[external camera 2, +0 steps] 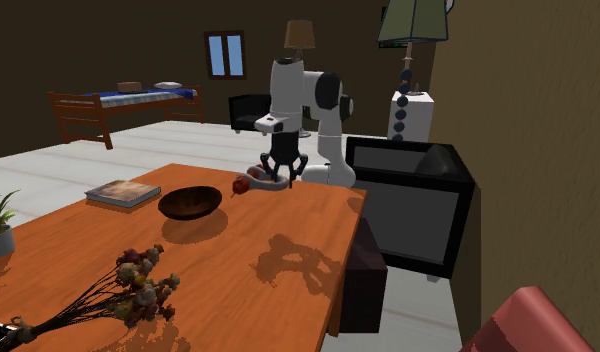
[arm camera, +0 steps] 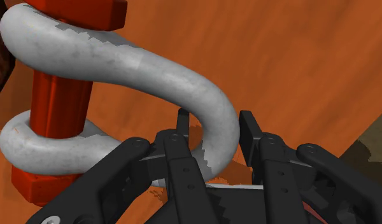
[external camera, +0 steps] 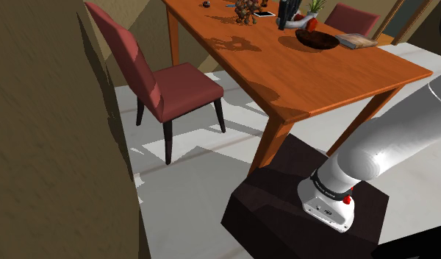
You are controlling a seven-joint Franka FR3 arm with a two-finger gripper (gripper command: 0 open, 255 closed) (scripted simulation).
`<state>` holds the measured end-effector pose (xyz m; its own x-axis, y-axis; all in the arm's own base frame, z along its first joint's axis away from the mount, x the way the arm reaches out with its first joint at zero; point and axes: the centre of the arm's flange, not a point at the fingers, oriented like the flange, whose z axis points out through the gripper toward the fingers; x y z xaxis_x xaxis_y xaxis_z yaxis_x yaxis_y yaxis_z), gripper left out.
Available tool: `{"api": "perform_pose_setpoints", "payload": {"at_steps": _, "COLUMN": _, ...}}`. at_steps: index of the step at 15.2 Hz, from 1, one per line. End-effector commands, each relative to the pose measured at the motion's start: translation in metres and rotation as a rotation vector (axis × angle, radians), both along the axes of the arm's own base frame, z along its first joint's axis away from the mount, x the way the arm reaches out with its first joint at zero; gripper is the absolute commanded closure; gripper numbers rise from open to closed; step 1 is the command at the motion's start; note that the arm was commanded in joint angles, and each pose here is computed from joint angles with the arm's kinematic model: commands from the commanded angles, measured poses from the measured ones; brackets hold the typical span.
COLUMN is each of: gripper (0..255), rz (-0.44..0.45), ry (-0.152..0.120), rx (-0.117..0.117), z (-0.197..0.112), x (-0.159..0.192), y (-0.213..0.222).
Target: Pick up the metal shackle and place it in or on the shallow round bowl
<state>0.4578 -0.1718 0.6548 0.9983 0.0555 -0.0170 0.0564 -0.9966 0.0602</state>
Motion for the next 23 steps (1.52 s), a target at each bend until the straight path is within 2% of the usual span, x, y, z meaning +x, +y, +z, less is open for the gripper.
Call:
{"api": "perform_pose_setpoints", "payload": {"at_steps": 1, "gripper": 255, "rz": 0.0, "ry": 0.0, "rx": 0.0, "z": 0.002, "x": -0.006, "y": -0.019}}
{"api": "perform_pose_setpoints", "payload": {"at_steps": 18, "gripper": 255, "rz": 0.0, "ry": 0.0, "rx": 0.0, "z": -0.003, "x": -0.058, "y": -0.238}}
{"api": "perform_pose_setpoints", "payload": {"at_steps": 23, "gripper": 255, "rz": 0.0, "ry": 0.0, "rx": 0.0, "z": -0.024, "x": -0.061, "y": -0.247}}
